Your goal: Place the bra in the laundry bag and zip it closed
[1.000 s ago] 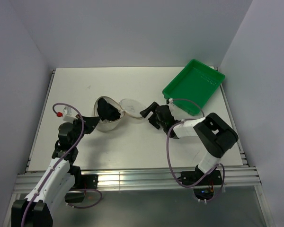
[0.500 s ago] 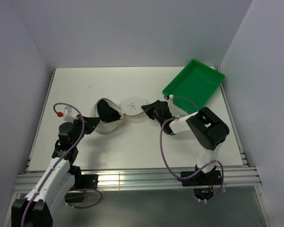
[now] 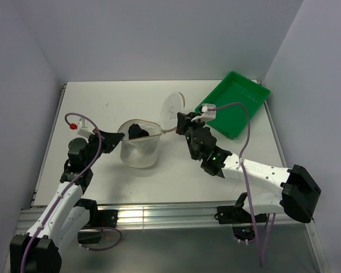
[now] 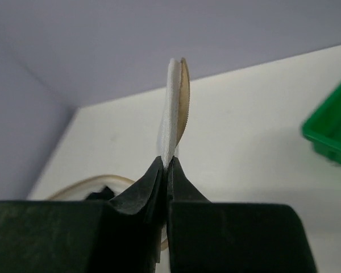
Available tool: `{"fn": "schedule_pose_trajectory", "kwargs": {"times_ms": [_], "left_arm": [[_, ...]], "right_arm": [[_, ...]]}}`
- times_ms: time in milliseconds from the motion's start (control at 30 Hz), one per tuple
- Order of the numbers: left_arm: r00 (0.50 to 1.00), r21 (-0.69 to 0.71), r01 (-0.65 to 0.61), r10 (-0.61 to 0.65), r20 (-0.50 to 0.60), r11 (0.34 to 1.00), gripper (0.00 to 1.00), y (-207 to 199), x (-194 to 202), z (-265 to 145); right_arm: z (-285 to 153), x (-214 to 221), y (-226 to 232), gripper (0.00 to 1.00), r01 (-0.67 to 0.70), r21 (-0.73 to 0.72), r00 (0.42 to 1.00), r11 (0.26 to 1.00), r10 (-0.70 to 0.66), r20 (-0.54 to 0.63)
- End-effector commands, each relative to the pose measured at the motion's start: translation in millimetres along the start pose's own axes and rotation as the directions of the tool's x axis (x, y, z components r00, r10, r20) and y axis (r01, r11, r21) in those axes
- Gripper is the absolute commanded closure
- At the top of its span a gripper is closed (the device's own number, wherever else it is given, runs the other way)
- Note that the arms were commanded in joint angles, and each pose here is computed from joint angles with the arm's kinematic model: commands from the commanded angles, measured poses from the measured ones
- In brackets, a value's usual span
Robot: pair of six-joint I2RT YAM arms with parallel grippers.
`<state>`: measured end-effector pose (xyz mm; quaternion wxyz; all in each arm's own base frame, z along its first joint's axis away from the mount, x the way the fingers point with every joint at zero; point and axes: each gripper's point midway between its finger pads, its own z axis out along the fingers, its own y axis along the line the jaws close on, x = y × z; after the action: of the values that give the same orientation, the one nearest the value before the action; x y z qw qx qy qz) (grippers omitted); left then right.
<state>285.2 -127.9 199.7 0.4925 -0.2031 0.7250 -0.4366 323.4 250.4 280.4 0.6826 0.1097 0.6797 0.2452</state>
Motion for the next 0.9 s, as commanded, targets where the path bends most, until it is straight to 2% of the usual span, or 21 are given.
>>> {"fn": "schedule_pose_trajectory", "kwargs": {"times_ms": [0, 167, 267, 333, 400, 433, 467, 500, 533, 567, 600, 633, 667, 767, 800, 867], "left_arm": [[0.998, 0.068, -0.059, 0.061, -0.014, 0.996, 1.0, -27, -6, 10], [0.995, 0.109, -0.074, 0.081, -0.065, 0.991, 1.0, -40, 8, 27], [0.994, 0.119, -0.072, 0.082, -0.077, 0.99, 1.0, -42, 14, 33], [0.994, 0.127, -0.066, 0.076, -0.082, 0.99, 1.0, -41, 16, 34], [0.992, 0.133, -0.078, 0.09, -0.084, 0.988, 1.0, -40, 19, 34], [0.993, 0.125, -0.078, 0.088, -0.079, 0.989, 1.0, -38, 19, 34], [0.993, 0.118, -0.08, 0.09, -0.079, 0.99, 1.0, -34, 21, 33], [0.993, 0.115, -0.088, 0.097, -0.071, 0.989, 1.0, -31, 21, 33], [0.994, 0.109, -0.084, 0.092, -0.065, 0.99, 1.0, -29, 21, 33], [0.994, 0.102, -0.079, 0.086, -0.074, 0.992, 1.0, -24, 25, 33], [0.993, 0.108, -0.085, 0.093, -0.078, 0.991, 1.0, -23, 27, 33], [0.992, 0.111, -0.09, 0.099, -0.076, 0.99, 1.0, -22, 27, 34], [0.992, 0.104, -0.088, 0.097, -0.079, 0.991, 1.0, -19, 29, 34], [0.991, 0.107, -0.103, 0.111, -0.075, 0.989, 1.0, -17, 30, 34], [0.991, 0.11, -0.103, 0.112, -0.074, 0.989, 1.0, -17, 30, 33], [0.991, 0.12, -0.106, 0.115, -0.065, 0.987, 1.0, -18, 29, 32]], "right_arm": [[-12, -3, -38, 1.0, 0.271, 0.145, 0.963, 0.952, -0.27, -0.025], [-35, -13, -16, 1.0, 0.387, 0.102, 0.922, 0.916, -0.386, -0.033], [-50, -8, 7, 1.0, 0.497, 0.034, 0.868, 0.867, -0.495, -0.046], [-52, 9, 24, 1.0, 0.594, -0.042, 0.798, 0.804, -0.595, -0.094], [-55, 18, 58, 0.99, 0.633, -0.132, 0.757, 0.763, -0.646, -0.099], [-50, 42, 68, 0.97, 0.673, -0.165, 0.71, 0.721, -0.693, -0.129], [-44, 33, 98, 0.96, 0.64, -0.182, 0.741, 0.746, -0.663, -0.111], [-41, 45, 105, 0.93, 0.659, -0.2, 0.71, 0.725, -0.687, -0.152], [-33, 82, 110, 0.87, 0.69, -0.217, 0.656, 0.69, -0.724, -0.215], [-21, 63, 147, 0.78, 0.602, -0.193, 0.744, 0.774, -0.632, -0.217], [-19, 106, 135, 0.47, 0.681, -0.221, 0.63, 0.699, -0.712, -0.309], [-17, 107, 141, 0.35, 0.679, -0.209, 0.626, 0.704, -0.704, -0.335], [-14, 108, 145, 0.28, 0.674, -0.2, 0.627, 0.711, -0.694, -0.354], [-22, 108, 149, 0.25, 0.58, -0.269, 0.652, 0.769, -0.636, -0.413], [-26, 86, 157, 0.24, 0.506, -0.289, 0.71, 0.812, -0.583, -0.396], [-29, 85, 135, 0.24, 0.463, -0.275, 0.727, 0.842, -0.539, -0.425]]}}
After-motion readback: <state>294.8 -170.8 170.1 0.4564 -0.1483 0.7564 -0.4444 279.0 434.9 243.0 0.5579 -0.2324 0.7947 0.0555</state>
